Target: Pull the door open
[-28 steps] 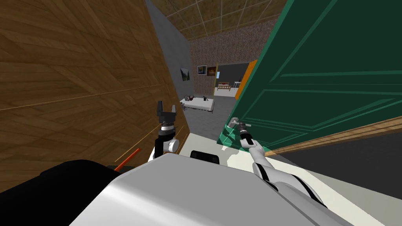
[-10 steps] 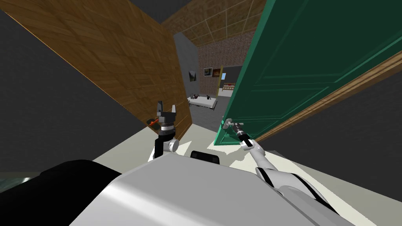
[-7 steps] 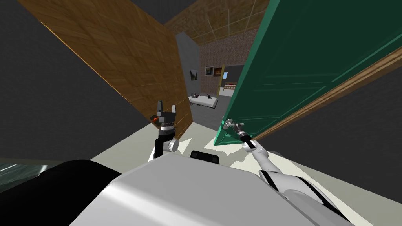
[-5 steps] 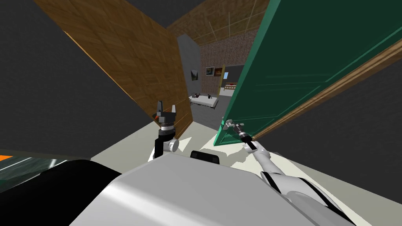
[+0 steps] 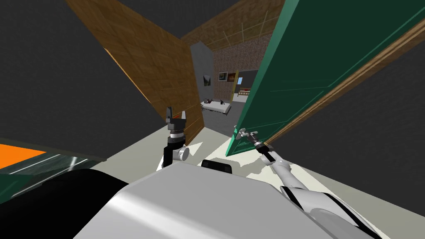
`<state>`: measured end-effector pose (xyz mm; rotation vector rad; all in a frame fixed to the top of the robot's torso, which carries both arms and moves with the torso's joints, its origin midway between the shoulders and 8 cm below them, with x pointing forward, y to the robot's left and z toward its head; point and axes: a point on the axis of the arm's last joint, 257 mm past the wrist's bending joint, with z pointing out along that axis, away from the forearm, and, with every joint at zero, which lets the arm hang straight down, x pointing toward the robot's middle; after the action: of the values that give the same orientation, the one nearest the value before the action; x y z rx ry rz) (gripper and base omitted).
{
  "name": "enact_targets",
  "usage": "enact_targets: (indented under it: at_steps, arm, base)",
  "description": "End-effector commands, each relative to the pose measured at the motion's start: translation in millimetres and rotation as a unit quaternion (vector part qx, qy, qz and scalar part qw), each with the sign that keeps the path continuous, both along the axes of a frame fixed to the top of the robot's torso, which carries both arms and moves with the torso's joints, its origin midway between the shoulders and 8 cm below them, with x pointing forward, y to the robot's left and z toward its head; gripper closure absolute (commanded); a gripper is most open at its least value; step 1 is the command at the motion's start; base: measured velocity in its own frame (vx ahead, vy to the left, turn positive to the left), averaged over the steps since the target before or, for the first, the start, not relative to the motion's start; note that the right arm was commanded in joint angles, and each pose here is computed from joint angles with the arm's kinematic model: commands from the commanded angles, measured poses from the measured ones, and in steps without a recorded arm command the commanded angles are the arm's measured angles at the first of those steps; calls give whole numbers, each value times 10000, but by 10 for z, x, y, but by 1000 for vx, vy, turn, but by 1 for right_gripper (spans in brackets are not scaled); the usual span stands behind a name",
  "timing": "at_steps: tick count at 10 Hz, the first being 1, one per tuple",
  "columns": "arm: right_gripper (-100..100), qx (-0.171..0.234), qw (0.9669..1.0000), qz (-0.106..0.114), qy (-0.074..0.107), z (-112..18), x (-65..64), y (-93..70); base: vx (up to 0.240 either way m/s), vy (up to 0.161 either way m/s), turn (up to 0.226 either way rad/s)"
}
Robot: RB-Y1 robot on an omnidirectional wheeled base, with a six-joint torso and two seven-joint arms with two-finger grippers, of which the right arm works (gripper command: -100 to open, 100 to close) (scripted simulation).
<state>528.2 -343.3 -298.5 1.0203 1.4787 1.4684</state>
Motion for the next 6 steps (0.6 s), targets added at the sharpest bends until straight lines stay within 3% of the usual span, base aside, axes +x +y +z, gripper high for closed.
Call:
enact_targets:
  at_steps: [1, 6]
  arm:
    - [100, 9, 10000, 84, -35, 32, -35, -10]
    - [100, 7, 9992, 397, -46, 52, -230, -70]
  base:
    - [-172, -152, 141]
    - [-170, -148, 133]
